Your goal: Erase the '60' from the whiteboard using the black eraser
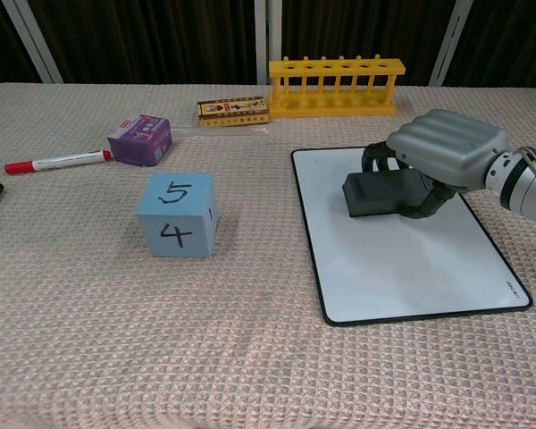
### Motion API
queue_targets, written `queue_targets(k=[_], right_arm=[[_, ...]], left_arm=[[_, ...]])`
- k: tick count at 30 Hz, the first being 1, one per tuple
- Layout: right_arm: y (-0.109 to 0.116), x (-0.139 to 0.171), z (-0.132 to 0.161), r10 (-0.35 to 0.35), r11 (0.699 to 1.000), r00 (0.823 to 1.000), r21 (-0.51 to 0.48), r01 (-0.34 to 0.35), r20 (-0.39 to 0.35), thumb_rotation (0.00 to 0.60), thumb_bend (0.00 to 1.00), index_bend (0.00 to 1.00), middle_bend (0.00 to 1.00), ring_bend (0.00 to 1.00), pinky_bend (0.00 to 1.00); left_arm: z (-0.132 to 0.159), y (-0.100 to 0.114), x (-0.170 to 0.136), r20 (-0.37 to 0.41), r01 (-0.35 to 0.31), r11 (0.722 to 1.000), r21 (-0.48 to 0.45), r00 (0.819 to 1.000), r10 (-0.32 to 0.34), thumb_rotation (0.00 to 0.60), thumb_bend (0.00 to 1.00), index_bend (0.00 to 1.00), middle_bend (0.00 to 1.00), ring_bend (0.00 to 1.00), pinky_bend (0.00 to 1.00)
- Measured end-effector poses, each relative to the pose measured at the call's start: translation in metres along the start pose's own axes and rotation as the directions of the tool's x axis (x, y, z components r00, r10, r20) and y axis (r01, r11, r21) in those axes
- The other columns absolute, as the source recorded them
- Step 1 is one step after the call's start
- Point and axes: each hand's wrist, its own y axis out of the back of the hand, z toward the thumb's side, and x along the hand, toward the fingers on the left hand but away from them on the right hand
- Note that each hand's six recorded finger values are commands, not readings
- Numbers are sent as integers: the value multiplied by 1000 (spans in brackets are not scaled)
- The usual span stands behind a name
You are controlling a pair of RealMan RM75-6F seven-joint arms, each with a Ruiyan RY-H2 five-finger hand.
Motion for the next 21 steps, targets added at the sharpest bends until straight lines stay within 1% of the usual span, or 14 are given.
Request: queue_targets(k=[8,15,21], right_arm=[[4,-22,5,-32,999,999,4,32,10,600,381,842,747,650,753],[5,-43,14,-39,999,999,8,39,12,600,382,842,747,650,753],[9,-64,22,-50,999,999,6,50,20,600,383,842,748,650,753]], left_arm=[[-11,1,-2,-27,11,1000,9,1000,-11,442,128,85,58,98,200],[-16,7,1,-38,14,1000,25,999,-13,444,128,85,58,97,199],[-20,5,2,-46,23,1000,18,999,-22,444,128,84,58,97,199]])
